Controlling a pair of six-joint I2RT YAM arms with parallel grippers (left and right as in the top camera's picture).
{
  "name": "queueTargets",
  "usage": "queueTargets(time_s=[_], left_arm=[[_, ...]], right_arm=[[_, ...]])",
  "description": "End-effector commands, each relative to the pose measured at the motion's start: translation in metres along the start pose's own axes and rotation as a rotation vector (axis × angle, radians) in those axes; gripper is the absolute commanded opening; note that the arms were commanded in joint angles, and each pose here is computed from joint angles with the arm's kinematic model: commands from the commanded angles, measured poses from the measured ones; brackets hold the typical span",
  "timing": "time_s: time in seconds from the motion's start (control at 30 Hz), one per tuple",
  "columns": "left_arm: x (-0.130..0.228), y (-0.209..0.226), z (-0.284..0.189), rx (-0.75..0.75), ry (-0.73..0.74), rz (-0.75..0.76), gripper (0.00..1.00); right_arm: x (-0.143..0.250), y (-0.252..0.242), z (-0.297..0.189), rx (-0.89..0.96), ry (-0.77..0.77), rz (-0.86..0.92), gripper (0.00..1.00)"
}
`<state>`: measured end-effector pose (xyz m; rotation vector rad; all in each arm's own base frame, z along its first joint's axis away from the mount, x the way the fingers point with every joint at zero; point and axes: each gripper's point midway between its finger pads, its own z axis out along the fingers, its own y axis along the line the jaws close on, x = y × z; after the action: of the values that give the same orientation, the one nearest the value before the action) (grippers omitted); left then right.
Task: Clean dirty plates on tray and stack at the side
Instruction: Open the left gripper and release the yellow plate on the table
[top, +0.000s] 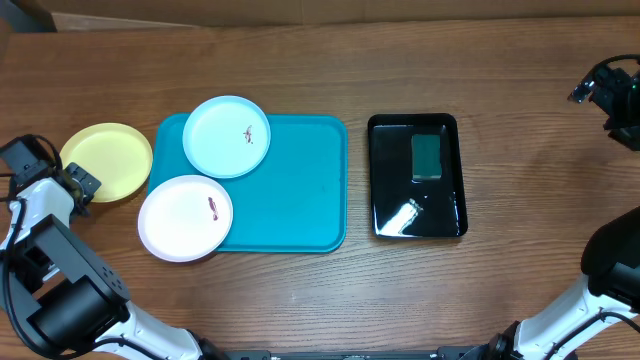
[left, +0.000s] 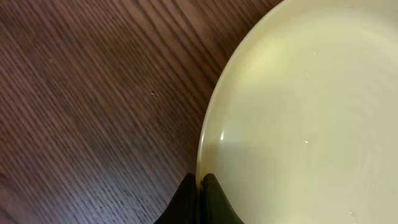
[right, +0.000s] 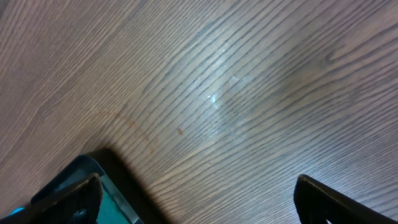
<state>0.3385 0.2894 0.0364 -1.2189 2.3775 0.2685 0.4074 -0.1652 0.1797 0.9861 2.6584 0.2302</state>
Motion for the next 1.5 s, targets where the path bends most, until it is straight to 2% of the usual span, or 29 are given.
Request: queueTargets(time_s=[0.0, 0.47, 0.57, 1.13, 1.17, 1.2, 1.23, 1.27, 1.37, 1.47], left_arm=[[0.014, -0.009, 0.004, -0.011, 0.041, 0.074, 0.04], [0.027, -0.005, 0.003, -0.029, 0.092, 0.076, 0.04], [0.03, 0.01, 0.002, -0.112, 0.097, -0.004, 0.04], [0.022, 0.016, 0.003, -0.121, 0.067, -0.077, 0.06], [0.022, 0.018, 0.003, -0.122, 0.067, -0.083, 0.11], [0.021, 0.019, 0.003, -0.123, 0.065, -0.086, 0.22], [0.02, 0.021, 0.004, -0.124, 0.063, -0.091, 0.38], [0.019, 0.021, 0.004, -0.119, 0.061, -0.099, 0.47], [0.018, 0.012, 0.005, -0.054, 0.067, -0.103, 0.6], [0.019, -0.003, 0.0, 0.031, 0.094, -0.082, 0.67]], right_arm=[[-0.005, 0.002, -0.007, -0.004, -0.026, -0.003, 1.0], [-0.005, 0.002, -0.007, -0.004, -0.026, -0.003, 1.0], [-0.005, 0.002, -0.007, -0.005, -0.025, -0.003, 1.0], [-0.005, 0.002, -0.007, -0.005, -0.025, -0.003, 1.0], [-0.005, 0.002, -0.007, -0.004, -0.026, -0.003, 1.0], [-0.005, 0.002, -0.007, -0.005, -0.025, -0.003, 1.0], [-0.005, 0.002, -0.007, -0.005, -0.025, -0.003, 1.0], [-0.005, 0.002, -0.007, -0.005, -0.025, -0.003, 1.0], [-0.005, 0.002, -0.007, -0.005, -0.025, -0.003, 1.0], [-0.005, 0.002, -0.007, -0.004, -0.026, -0.003, 1.0]])
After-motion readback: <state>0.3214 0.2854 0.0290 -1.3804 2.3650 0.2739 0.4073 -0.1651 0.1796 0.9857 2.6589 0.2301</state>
